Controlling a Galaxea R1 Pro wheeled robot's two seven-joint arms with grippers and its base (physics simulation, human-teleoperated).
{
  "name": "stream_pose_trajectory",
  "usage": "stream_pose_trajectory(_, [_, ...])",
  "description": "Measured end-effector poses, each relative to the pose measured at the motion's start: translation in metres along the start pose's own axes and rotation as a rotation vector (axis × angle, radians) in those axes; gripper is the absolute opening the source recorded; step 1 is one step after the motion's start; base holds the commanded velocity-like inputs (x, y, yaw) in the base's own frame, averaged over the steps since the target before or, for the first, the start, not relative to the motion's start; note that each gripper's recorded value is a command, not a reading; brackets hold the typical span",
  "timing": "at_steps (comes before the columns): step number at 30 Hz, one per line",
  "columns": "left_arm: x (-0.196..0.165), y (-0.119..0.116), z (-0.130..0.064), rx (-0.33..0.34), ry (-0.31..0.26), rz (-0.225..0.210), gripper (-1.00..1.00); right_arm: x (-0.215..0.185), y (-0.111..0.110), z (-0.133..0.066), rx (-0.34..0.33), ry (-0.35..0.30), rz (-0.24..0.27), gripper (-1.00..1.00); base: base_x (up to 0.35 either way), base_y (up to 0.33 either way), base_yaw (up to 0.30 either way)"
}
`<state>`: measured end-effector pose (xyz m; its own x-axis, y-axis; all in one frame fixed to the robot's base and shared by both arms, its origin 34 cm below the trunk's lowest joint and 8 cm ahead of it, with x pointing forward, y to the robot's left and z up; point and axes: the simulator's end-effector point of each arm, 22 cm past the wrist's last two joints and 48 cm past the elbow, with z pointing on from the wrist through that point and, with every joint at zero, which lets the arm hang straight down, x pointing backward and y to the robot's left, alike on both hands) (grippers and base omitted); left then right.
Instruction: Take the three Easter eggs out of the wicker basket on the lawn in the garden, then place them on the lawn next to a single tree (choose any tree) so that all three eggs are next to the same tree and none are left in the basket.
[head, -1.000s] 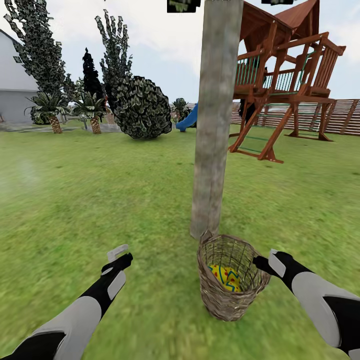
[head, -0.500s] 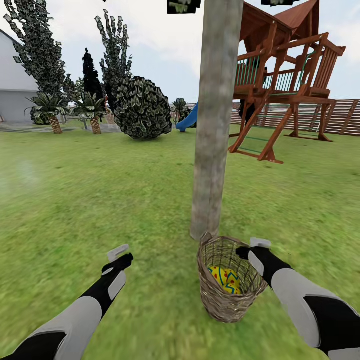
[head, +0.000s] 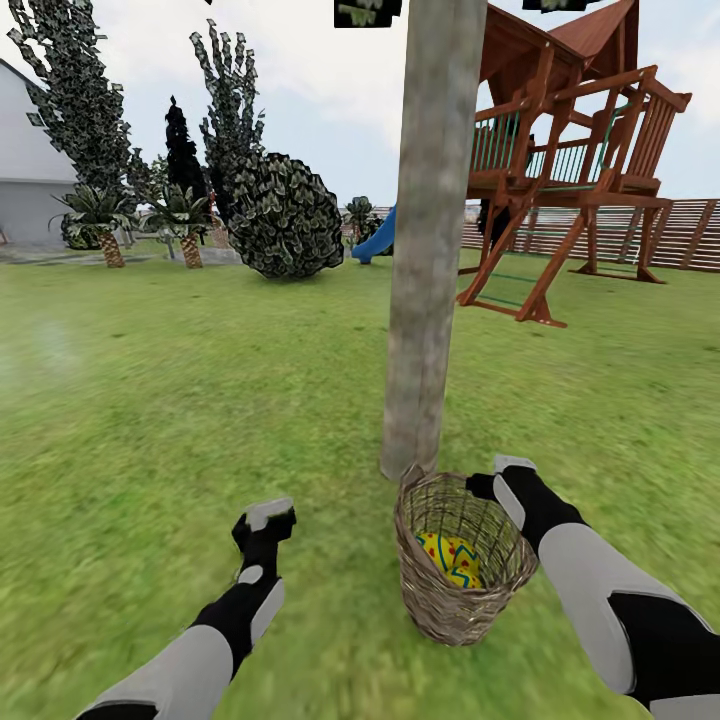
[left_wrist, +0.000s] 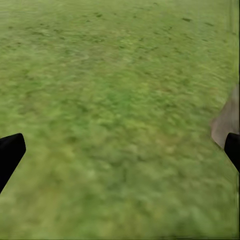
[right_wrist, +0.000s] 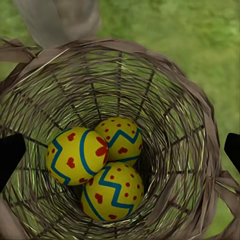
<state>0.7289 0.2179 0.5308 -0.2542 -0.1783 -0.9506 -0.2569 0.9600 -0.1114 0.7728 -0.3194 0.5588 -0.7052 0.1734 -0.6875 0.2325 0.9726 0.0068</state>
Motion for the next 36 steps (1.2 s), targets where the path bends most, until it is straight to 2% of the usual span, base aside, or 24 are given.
stream_pose_trajectory(3, [-0.001,-0.010,-0.003,0.027,-0.014,0.034,1.00,0.000,0.000,0.000,0.000,-0.001,-0.001,1.00,0.000,0.000,0.000])
stream_pose_trajectory(4, [-0.001,-0.009,-0.004,0.018,-0.016,0.045,1.00,0.000,0.000,0.000,0.001,-0.001,0.000,1.00,0.000,0.000,0.000])
stream_pose_trajectory(5, [-0.003,-0.005,-0.003,-0.005,-0.019,0.050,1.00,0.000,-0.001,0.000,0.001,-0.001,0.000,1.00,0.000,0.000,0.000])
stream_pose_trajectory(6, [-0.009,0.005,-0.001,-0.063,0.002,0.063,1.00,0.000,-0.001,0.000,0.002,-0.001,0.000,1.00,0.000,0.000,0.000])
stream_pose_trajectory(7, [-0.010,0.007,0.001,-0.075,0.019,0.069,1.00,0.001,-0.001,0.000,0.003,-0.001,0.000,1.00,0.000,0.000,0.000])
stream_pose_trajectory(9, [-0.009,0.010,0.004,-0.103,0.129,0.107,1.00,0.001,-0.002,0.000,0.003,0.001,0.000,1.00,0.000,0.000,0.000])
stream_pose_trajectory(10, [-0.008,0.011,0.003,-0.110,0.219,0.118,1.00,0.001,-0.002,0.000,0.004,0.001,0.000,1.00,0.000,0.000,0.000])
stream_pose_trajectory(12, [-0.013,0.004,0.000,-0.085,0.322,0.086,1.00,0.001,-0.002,0.000,0.004,0.003,-0.001,1.00,0.000,0.000,0.000])
stream_pose_trajectory(14, [-0.022,-0.005,-0.009,-0.039,0.373,0.032,1.00,0.002,-0.002,0.000,0.005,0.004,-0.001,1.00,0.000,0.000,0.000])
stream_pose_trajectory(15, [-0.024,-0.006,-0.013,-0.029,0.378,0.023,1.00,0.002,-0.002,0.000,0.005,0.004,-0.001,1.00,0.000,0.000,0.000])
stream_pose_trajectory(17, [-0.035,-0.009,-0.034,0.007,0.354,0.004,1.00,0.002,-0.002,0.000,0.006,0.005,-0.002,1.00,0.000,0.000,0.000])
stream_pose_trajectory(19, [-0.039,-0.012,-0.064,0.045,0.316,0.005,1.00,0.003,-0.002,0.001,0.006,0.007,-0.003,1.00,0.000,0.000,0.000])
stream_pose_trajectory(20, [-0.032,-0.009,-0.083,0.056,0.310,0.008,1.00,0.003,-0.002,0.001,0.006,0.007,-0.003,1.00,0.000,0.000,0.000])
stream_pose_trajectory(22, [-0.021,-0.004,-0.098,0.059,0.317,0.014,1.00,0.003,-0.002,0.001,0.006,0.009,-0.004,1.00,0.000,0.000,0.000])
stream_pose_trajectory(29, [-0.022,0.026,-0.100,0.032,0.291,0.050,1.00,0.020,-0.002,0.005,0.010,0.046,-0.013,1.00,0.000,0.000,0.000])
stream_pose_trajectory(33, [-0.051,0.030,-0.097,0.026,0.164,0.003,1.00,0.037,-0.002,0.008,0.013,0.084,-0.023,1.00,0.000,0.000,0.000])
stream_pose_trajectory(34, [-0.058,0.033,-0.100,0.019,0.103,-0.025,1.00,0.045,-0.002,0.009,0.015,0.100,-0.026,1.00,0.000,0.000,0.000])
stream_pose_trajectory(36, [-0.060,0.038,-0.104,0.011,0.059,-0.047,1.00,0.050,-0.003,0.010,0.016,0.111,-0.029,1.00,0.000,0.000,0.000])
